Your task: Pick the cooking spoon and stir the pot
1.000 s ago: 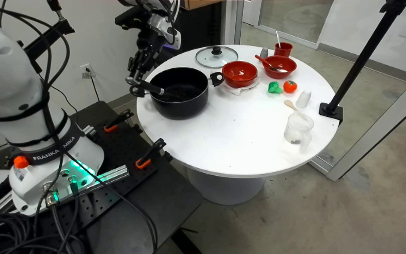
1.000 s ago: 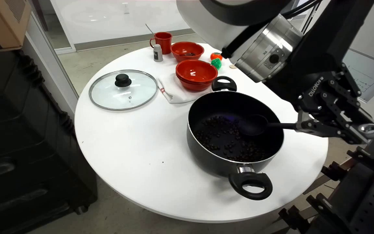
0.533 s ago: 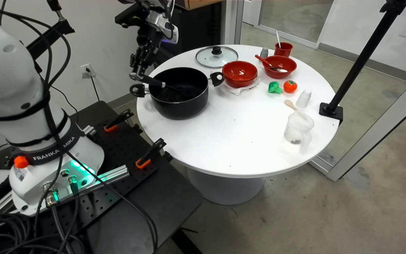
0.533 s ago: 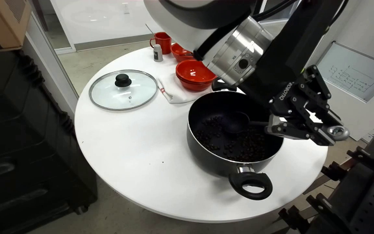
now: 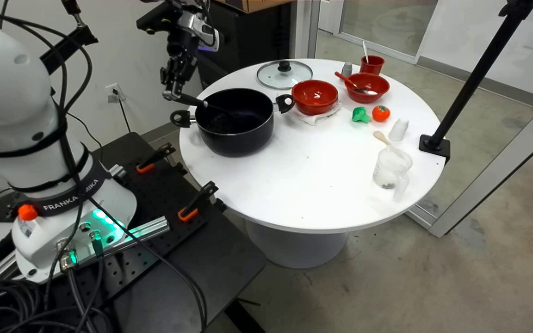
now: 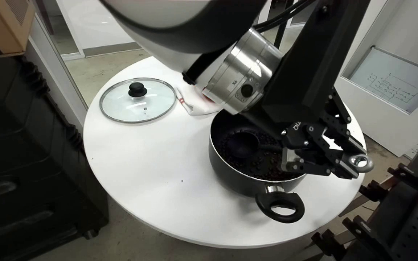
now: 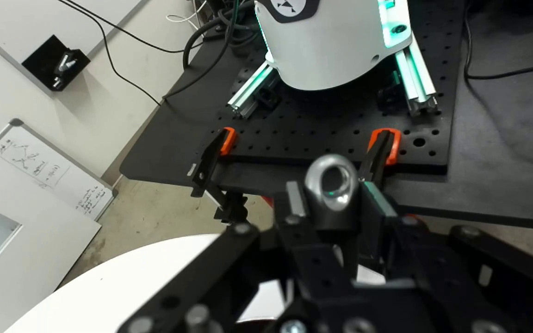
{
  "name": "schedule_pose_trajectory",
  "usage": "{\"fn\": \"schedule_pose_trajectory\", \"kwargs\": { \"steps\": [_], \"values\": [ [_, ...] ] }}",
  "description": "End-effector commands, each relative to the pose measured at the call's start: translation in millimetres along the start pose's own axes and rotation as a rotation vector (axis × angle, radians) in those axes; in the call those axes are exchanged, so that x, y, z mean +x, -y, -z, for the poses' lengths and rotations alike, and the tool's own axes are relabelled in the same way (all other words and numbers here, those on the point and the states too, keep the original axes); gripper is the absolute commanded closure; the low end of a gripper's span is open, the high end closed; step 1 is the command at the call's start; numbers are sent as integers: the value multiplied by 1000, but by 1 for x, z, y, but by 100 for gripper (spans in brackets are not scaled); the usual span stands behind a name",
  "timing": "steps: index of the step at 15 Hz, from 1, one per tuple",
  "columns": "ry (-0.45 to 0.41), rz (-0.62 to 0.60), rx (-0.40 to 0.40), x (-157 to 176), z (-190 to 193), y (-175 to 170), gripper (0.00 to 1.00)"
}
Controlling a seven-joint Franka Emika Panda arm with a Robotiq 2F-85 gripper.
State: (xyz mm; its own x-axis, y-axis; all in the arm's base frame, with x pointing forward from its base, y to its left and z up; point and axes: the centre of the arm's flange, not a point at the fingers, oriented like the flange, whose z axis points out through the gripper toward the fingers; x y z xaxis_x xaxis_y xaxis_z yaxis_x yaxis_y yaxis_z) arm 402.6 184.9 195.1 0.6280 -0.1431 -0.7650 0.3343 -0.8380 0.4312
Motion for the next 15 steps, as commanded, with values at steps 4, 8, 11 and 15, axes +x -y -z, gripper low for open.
{"fn": "schedule_pose_trajectory", "kwargs": {
  "steps": [4,8,11,15],
  "values": [
    [-7,98,-76,-30,-21,30,92],
    [47,123,-100,-39,-47,28,92],
    [87,111,-89,-38,-60,17,92],
    [129,70,-49,-29,-71,-6,92]
  ]
}}
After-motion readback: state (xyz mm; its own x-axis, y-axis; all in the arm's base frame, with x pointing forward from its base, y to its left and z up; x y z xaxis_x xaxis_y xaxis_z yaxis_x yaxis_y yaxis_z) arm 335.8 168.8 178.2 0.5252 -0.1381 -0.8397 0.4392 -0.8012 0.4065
